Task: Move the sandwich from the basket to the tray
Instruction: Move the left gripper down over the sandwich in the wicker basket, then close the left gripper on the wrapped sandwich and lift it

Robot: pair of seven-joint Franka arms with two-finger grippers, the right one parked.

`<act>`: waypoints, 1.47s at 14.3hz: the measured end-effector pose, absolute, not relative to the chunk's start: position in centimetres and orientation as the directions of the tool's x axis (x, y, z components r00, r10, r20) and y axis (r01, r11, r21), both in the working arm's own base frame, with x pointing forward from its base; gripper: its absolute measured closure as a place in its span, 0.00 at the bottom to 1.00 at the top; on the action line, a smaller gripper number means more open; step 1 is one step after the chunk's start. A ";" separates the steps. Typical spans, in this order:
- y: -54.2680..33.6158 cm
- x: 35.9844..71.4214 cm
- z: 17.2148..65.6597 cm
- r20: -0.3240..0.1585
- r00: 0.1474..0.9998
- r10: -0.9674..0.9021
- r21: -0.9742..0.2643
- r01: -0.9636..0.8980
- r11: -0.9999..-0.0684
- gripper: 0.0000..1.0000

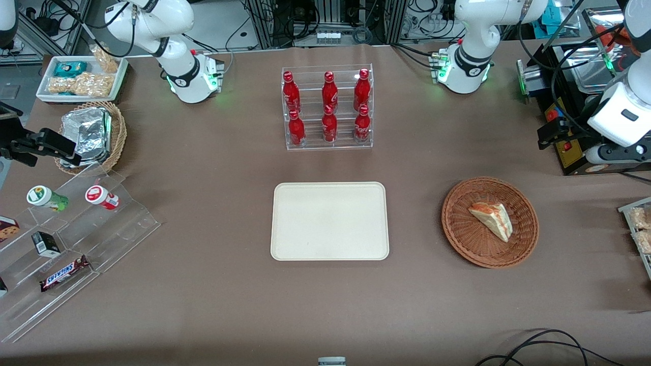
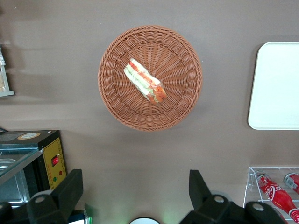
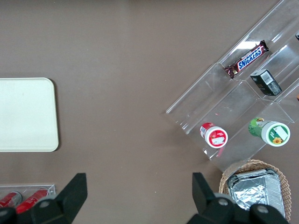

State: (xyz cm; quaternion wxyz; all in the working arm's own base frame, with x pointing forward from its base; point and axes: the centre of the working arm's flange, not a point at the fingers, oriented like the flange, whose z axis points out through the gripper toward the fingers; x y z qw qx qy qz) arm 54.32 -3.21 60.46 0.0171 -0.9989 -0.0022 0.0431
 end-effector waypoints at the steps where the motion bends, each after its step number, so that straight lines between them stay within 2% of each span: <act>1: -3.2 54.4 60.4 -0.087 0.996 0.006 -0.034 0.003 -0.999 0.00; 7: -3.2 54.5 60.0 -0.095 0.995 0.007 -0.030 0.004 -1.000 0.00; 10: -3.2 54.9 58.7 -0.123 0.992 0.007 -0.031 0.003 -1.000 0.00; 13: -3.0 56.5 54.4 -0.189 0.982 0.013 -0.035 0.006 -0.999 0.00; 15: -2.9 58.3 50.1 -0.206 0.978 0.038 -0.040 0.030 -0.999 0.00; 17: -2.9 59.5 45.7 -0.194 0.976 0.099 -0.050 0.091 -0.995 0.00; 21: -2.4 59.5 38.3 -0.099 0.977 0.190 -0.043 0.186 -0.982 0.00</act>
